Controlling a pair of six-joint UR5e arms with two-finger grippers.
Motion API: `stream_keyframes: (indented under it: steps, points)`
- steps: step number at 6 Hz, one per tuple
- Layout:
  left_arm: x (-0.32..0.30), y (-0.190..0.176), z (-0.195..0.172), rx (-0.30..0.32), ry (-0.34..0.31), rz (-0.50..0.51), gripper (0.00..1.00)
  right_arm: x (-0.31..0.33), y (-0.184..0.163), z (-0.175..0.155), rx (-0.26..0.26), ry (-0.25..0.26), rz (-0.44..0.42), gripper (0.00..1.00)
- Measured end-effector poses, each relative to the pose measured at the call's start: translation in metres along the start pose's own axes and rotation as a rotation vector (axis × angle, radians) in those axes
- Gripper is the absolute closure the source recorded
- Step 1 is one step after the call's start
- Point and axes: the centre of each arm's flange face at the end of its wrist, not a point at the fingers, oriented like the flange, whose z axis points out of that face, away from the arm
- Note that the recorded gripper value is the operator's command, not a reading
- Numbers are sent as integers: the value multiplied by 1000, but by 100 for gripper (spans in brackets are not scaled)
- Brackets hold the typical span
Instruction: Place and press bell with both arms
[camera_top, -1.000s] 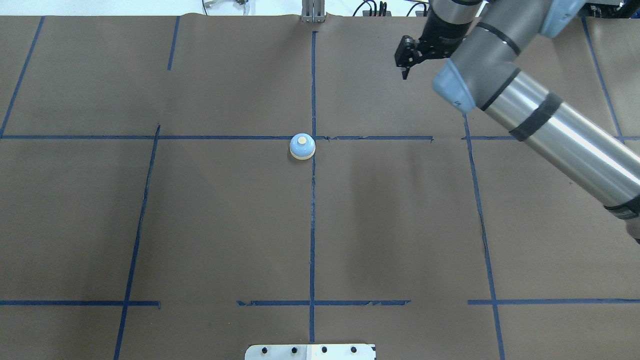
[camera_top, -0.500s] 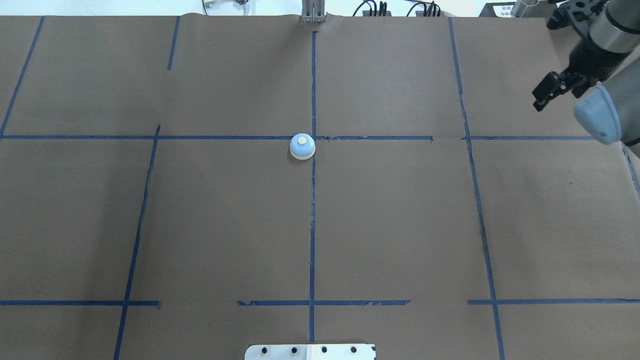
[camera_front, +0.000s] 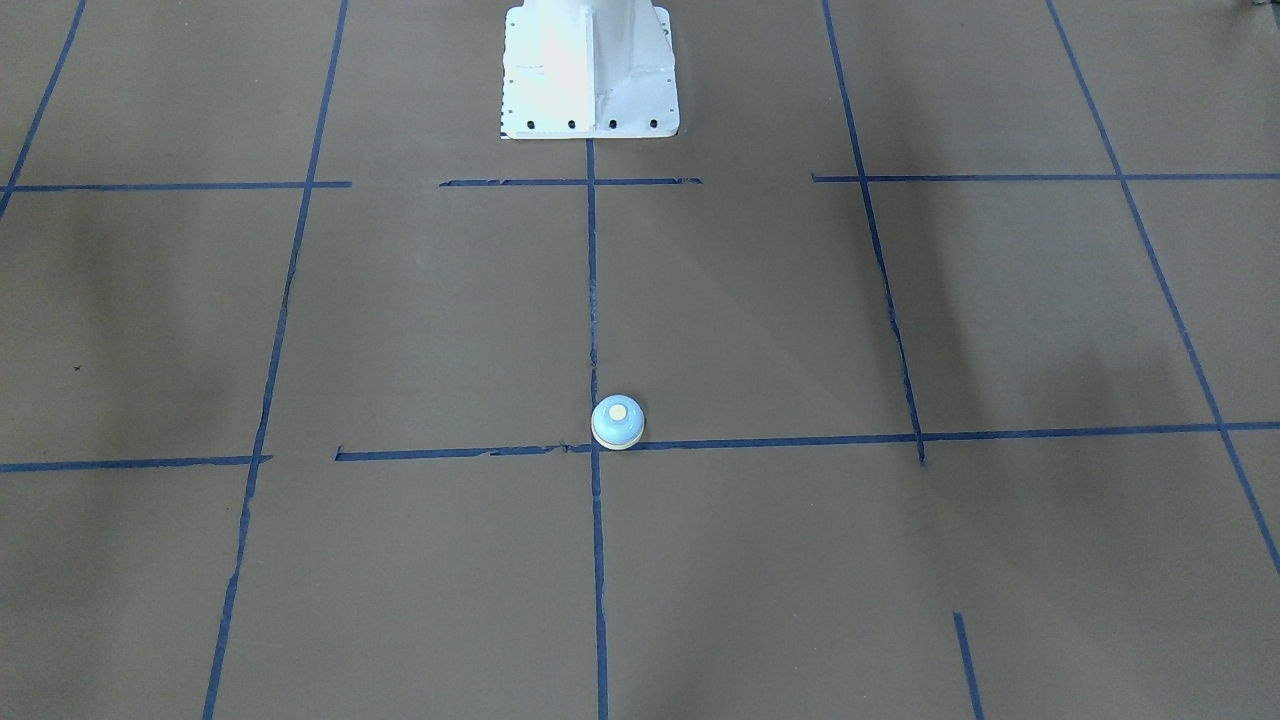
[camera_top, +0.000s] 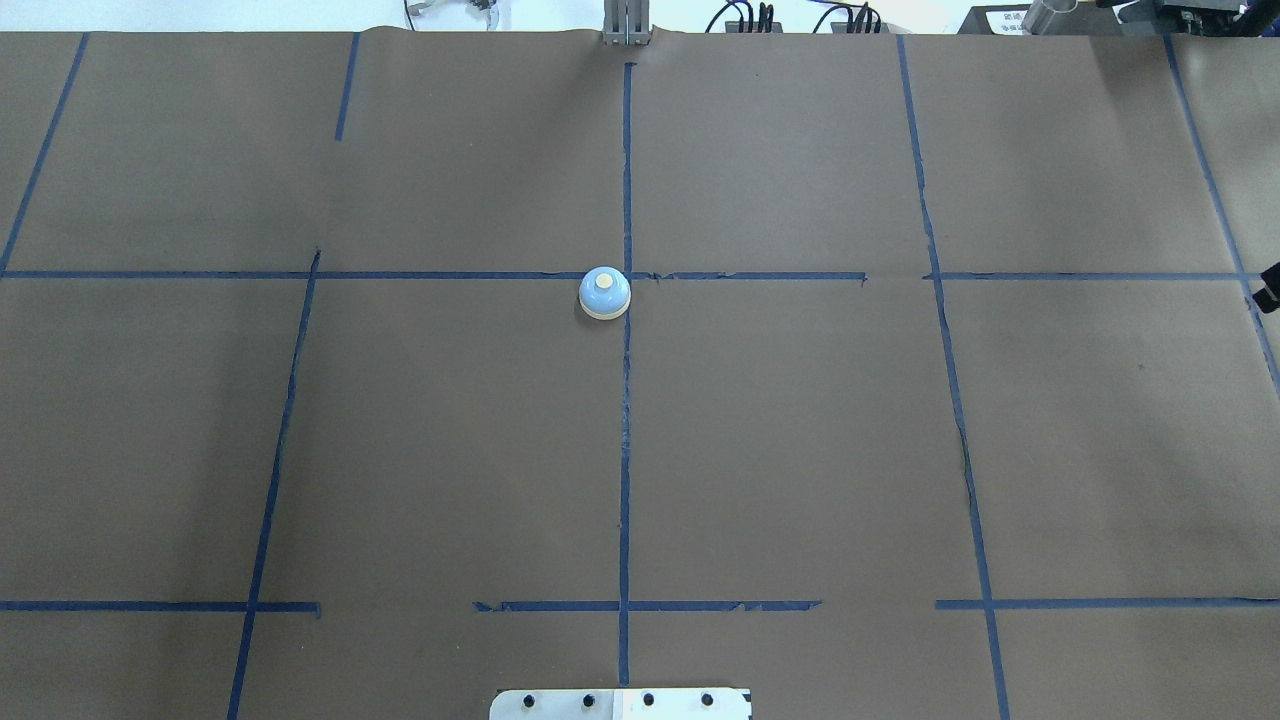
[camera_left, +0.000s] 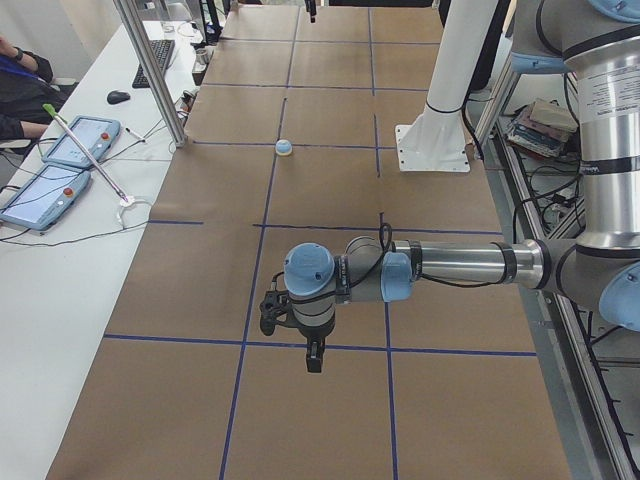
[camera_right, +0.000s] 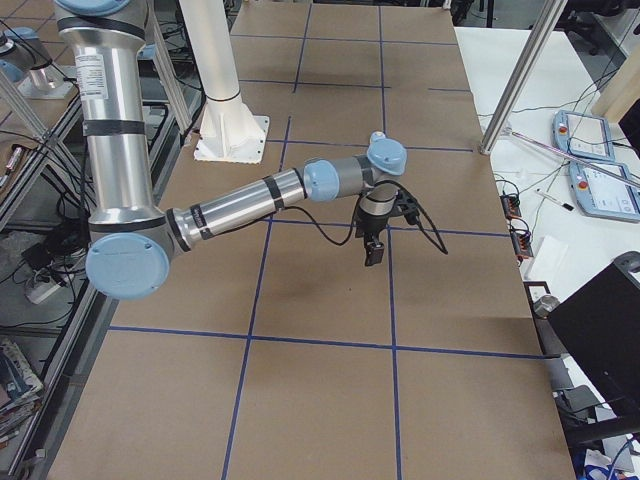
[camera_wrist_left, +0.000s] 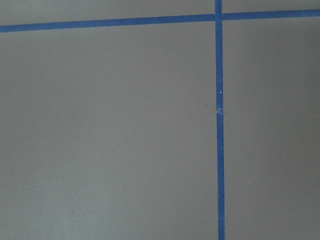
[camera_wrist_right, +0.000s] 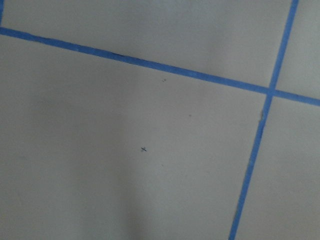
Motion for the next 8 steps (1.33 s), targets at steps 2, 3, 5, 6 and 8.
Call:
stream_keyframes:
  steps: [2,3,5,6,8]
  points:
    - [2,-1,-2,4,1,4,0,55,55,2,-11,-51,49,0]
    - [3,-1,-3,6,1,6,0,76,76,2,-7,-65,57,0]
    - [3,-1,-3,8,1,7,0,90,94,2,-4,-72,71,0]
    - [3,-1,-4,8,1,8,0,91,95,2,-4,-72,72,0]
    - [3,-1,-4,8,2,7,0,91,96,2,-4,-73,73,0]
